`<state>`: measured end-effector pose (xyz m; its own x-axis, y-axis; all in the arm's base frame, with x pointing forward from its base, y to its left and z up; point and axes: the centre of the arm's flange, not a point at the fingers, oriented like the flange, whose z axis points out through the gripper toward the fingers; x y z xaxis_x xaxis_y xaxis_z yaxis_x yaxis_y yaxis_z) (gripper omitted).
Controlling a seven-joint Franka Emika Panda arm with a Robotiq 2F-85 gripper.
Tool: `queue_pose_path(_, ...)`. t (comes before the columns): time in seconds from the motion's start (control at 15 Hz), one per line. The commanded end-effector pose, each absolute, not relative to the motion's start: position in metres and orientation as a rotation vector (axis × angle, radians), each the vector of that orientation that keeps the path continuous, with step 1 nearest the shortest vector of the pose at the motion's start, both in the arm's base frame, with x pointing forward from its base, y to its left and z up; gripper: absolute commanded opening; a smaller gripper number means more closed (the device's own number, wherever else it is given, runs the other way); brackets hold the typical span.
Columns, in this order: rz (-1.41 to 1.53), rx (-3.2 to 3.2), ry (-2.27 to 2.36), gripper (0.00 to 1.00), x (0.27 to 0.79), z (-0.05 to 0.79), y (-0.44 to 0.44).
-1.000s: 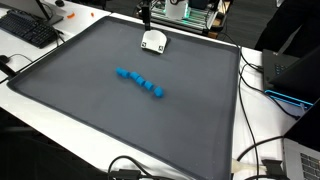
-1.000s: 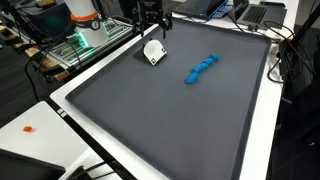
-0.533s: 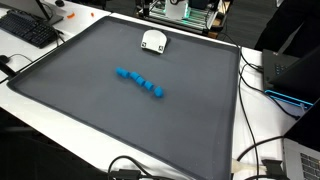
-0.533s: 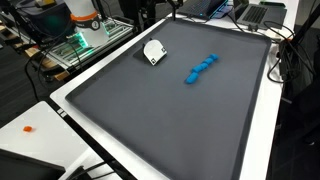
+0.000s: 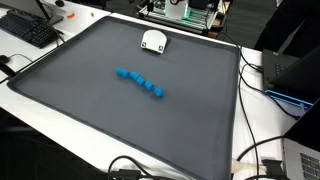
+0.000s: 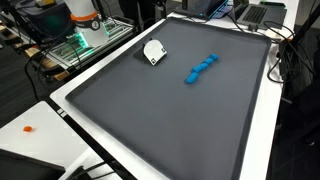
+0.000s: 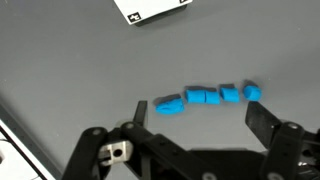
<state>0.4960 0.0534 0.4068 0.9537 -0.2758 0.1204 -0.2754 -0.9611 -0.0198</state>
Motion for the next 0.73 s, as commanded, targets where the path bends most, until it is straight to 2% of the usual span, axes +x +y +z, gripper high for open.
queue_pose_path(0.0,-0.124,-3.127,0.268,1.00,0.514,0.403,0.064)
queue_pose_path(0.67,-0.112,-3.144,0.139,1.00,0.524,0.389,0.077)
